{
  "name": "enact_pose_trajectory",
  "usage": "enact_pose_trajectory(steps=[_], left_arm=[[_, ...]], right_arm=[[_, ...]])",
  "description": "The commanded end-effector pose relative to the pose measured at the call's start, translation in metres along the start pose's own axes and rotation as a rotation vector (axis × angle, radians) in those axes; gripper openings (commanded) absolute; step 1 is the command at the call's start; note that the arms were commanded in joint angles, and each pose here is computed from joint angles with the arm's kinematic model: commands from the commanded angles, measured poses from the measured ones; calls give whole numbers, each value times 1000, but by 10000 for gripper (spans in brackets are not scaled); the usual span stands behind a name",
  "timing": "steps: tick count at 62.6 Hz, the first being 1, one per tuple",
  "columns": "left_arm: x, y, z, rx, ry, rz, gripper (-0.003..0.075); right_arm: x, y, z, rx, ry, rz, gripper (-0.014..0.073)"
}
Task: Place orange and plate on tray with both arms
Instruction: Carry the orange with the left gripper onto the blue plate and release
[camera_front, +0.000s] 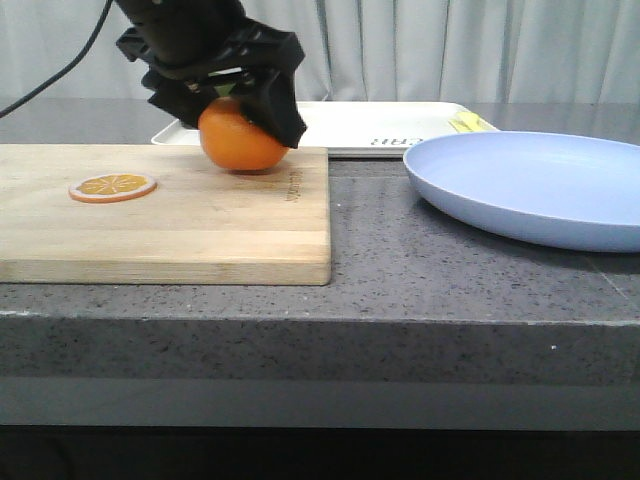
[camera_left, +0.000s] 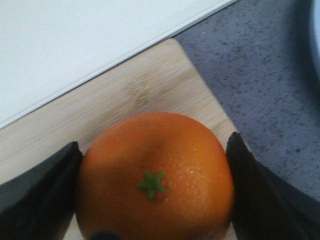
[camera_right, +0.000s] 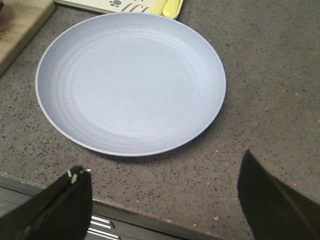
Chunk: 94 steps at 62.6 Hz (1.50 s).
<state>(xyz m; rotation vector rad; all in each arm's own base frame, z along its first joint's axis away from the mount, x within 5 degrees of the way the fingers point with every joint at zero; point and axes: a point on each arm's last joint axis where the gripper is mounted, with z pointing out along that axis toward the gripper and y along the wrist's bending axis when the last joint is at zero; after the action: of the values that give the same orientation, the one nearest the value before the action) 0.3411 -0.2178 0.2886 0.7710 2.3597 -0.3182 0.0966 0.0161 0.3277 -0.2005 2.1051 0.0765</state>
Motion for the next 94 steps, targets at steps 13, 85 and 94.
enact_pose_trajectory(steps=[13,85,94], left_arm=[[-52,-69,-51,109,-258,123,419],[-83,-169,22,261,-272,226,642],[-91,-160,-19,257,-299,222,642]], right_arm=[[-14,0,-3,4,-82,-17,604],[-14,0,-3,4,-81,-17,604],[-14,0,-3,4,-83,-17,604]])
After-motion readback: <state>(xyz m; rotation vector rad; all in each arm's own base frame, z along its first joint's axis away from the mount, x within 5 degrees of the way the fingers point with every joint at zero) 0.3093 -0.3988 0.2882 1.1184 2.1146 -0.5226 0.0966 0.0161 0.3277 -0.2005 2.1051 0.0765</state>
